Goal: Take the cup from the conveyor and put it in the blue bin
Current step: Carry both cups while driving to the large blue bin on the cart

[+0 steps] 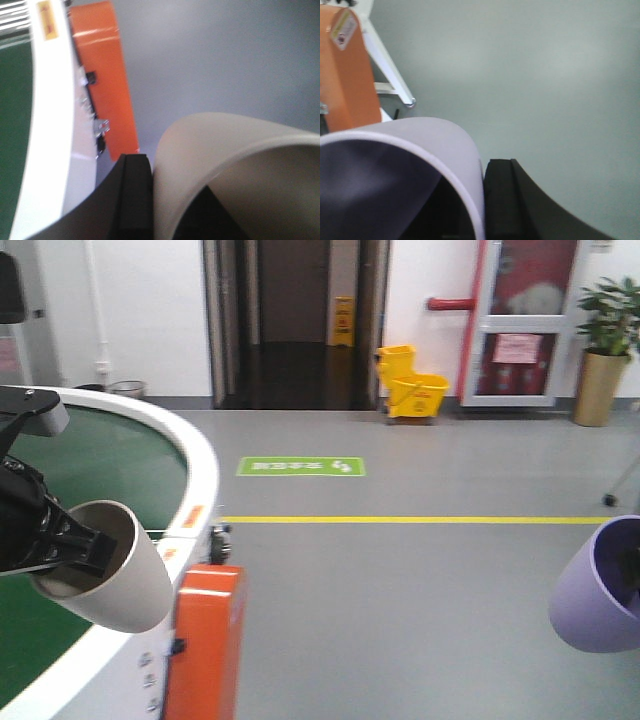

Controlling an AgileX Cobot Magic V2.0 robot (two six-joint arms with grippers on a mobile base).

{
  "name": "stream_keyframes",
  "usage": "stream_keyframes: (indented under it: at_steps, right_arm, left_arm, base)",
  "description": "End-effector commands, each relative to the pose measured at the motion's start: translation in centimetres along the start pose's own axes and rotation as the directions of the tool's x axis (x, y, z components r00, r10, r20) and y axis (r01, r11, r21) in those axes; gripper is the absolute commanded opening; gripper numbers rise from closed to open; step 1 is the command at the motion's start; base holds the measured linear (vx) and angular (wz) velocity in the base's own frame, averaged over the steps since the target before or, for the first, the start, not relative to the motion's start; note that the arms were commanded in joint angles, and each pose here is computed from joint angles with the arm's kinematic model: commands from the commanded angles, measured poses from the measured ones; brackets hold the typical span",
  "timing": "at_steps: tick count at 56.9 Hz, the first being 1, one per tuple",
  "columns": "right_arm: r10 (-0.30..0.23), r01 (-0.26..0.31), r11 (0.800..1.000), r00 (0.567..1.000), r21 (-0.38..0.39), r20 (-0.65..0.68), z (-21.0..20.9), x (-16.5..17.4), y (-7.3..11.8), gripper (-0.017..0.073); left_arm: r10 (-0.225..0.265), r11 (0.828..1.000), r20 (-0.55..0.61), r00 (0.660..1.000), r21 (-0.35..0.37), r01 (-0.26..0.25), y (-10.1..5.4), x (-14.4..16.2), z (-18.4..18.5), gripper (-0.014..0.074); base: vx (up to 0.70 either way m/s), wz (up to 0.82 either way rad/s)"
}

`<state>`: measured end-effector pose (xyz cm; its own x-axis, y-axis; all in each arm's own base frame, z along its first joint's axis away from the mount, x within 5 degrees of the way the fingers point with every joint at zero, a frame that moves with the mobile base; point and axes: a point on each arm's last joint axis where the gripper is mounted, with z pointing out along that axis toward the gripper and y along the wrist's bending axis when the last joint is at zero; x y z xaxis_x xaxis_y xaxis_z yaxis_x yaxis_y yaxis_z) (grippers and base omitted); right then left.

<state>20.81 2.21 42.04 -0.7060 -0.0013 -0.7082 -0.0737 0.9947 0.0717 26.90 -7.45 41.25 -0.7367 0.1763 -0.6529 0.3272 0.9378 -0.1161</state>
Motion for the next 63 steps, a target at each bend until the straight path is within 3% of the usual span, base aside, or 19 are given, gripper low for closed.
stream_keyframes:
  at_steps: [1, 36, 63]
  right_arm:
    - [-0.009, 0.009, 1.000, 0.994, 0.003, 0.111, -1.2, -1.0, 0.0, -0.0009]
    - [-0.010, 0.009, 1.000, 0.993, 0.002, 0.120, -1.6, -1.0, 0.0, -0.0009]
    - [-0.011, 0.012, 1.000, 0.983, -0.002, 0.185, -4.0, -0.4, 0.1, -0.0009]
  left_arm:
    - [0.000, 1.000, 0.127, 0.992, 0.015, -0.002, -0.5, -1.0, -2.1, -0.0008]
    - [0.000, 1.000, 0.127, 0.992, 0.015, -0.002, -0.5, -1.0, -2.1, -0.0008]
    - [0.000, 1.000, 0.127, 0.992, 0.015, -0.002, -0.5, -1.0, -2.1, -0.0008]
  base:
    - [0.08, -0.54]
    - [0.19, -0.63]
    - [0.34, -0.25]
